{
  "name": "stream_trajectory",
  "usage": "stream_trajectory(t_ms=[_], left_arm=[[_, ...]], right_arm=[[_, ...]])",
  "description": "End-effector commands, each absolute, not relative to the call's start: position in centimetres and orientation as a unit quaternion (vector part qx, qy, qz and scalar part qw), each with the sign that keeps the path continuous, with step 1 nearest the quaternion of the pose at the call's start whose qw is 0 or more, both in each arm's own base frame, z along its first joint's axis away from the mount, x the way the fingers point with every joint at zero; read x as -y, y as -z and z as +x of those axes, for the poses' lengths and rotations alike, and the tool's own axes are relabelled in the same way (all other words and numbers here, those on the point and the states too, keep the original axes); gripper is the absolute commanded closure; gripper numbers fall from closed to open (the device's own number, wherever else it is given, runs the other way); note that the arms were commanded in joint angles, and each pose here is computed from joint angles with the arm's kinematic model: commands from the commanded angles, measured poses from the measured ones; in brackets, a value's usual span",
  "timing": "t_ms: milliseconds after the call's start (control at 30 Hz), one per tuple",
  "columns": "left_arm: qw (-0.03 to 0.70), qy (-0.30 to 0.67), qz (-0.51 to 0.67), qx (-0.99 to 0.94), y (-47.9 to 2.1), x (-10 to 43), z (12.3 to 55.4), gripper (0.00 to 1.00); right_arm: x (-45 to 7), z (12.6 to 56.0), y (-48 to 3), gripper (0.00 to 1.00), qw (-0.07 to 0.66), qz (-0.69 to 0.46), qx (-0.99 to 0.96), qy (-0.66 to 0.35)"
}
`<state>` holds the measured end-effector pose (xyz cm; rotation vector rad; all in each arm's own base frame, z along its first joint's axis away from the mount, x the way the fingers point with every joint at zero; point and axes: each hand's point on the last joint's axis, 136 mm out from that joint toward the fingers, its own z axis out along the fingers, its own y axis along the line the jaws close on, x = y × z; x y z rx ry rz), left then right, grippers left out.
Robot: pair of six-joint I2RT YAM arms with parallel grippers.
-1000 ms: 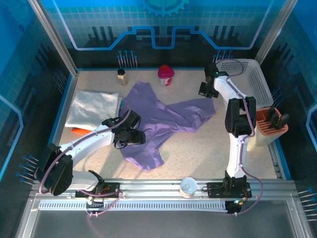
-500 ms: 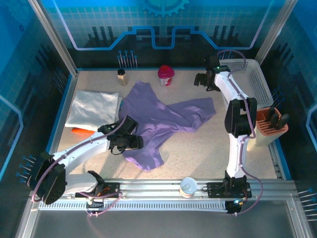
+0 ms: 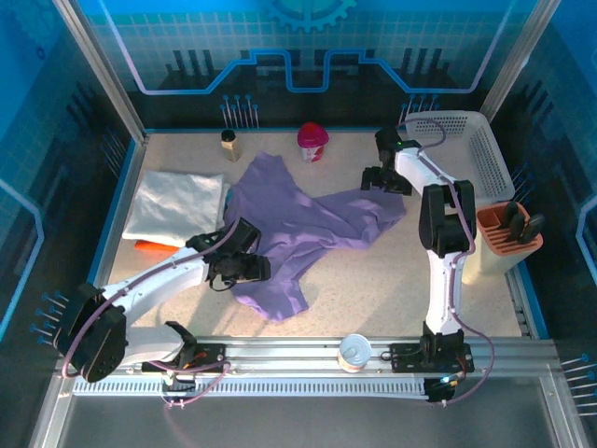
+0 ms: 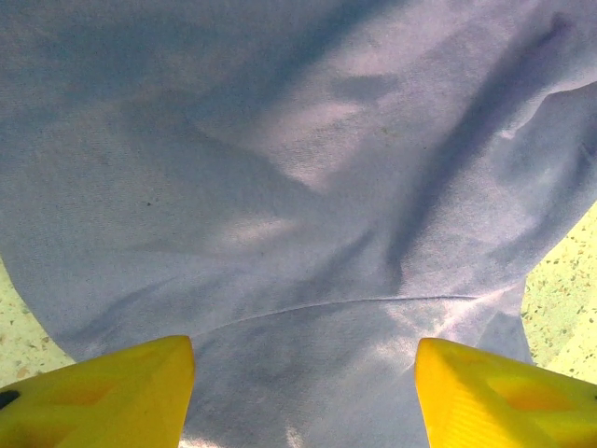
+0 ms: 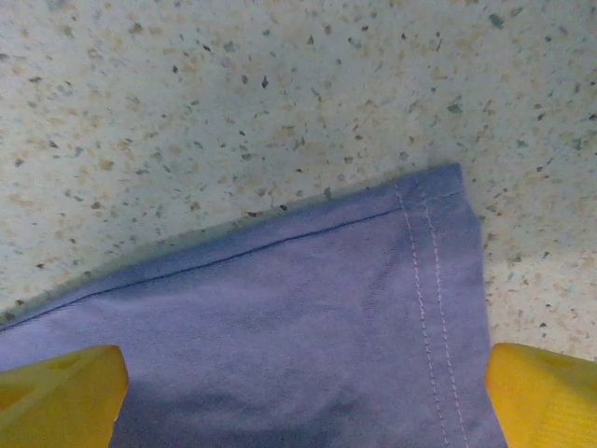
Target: Fold and stack the t-shirts
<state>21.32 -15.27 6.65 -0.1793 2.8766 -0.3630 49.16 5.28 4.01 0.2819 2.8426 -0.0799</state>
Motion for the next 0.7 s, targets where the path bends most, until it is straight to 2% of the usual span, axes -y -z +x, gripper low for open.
stream_trajectory(t_ms=[0, 133, 167, 200, 367, 433, 467, 533, 633, 667], left_arm=[[0.125, 0.139, -0.055, -0.981, -7.5, 16.2, 21.9, 0.35], [0.125, 0.139, -0.052, -0.981, -7.6, 16.3, 22.0, 0.35], [0.125, 0.139, -0.052, -0.981, -7.6, 16.3, 22.0, 0.35], [0.125, 0.139, -0.051, -0.981, -7.7, 16.3, 22.0, 0.35], [0.128, 0.14, -0.051, -0.981, -7.8, 16.4, 22.2, 0.35], [0.128, 0.141, -0.05, -0.98, -7.8, 16.4, 22.2, 0.35], [0.127, 0.14, -0.05, -0.981, -7.8, 16.4, 22.2, 0.35], [0.126, 0.139, -0.049, -0.981, -7.7, 16.3, 22.1, 0.35], [0.122, 0.138, -0.051, -0.982, -7.4, 16.3, 21.9, 0.35], [0.121, 0.141, -0.052, -0.981, -7.4, 16.4, 21.9, 0.35]], right_arm=[[-5.6, 48.2, -2.1, 0.07, 0.106, 0.09, -0.99, 0.014], [-5.7, 48.4, -1.5, 0.15, 0.095, 0.094, -0.991, -0.004], [-5.8, 48.5, -1.6, 0.24, 0.096, 0.092, -0.991, -0.005], [-5.9, 48.5, -1.5, 0.27, 0.095, 0.091, -0.991, -0.008], [-6.3, 48.6, -1.1, 0.29, 0.086, 0.09, -0.992, -0.023], [-6.4, 48.4, -0.3, 0.33, 0.075, 0.092, -0.993, -0.026], [-6.5, 48.3, 0.1, 0.39, 0.071, 0.094, -0.993, -0.027], [-6.4, 48.4, -0.1, 0.6, 0.076, 0.096, -0.992, -0.022], [-6.2, 48.7, -0.6, 0.75, 0.088, 0.097, -0.991, -0.012], [-6.1, 49.1, -2.2, 0.81, 0.107, 0.099, -0.989, -0.012]])
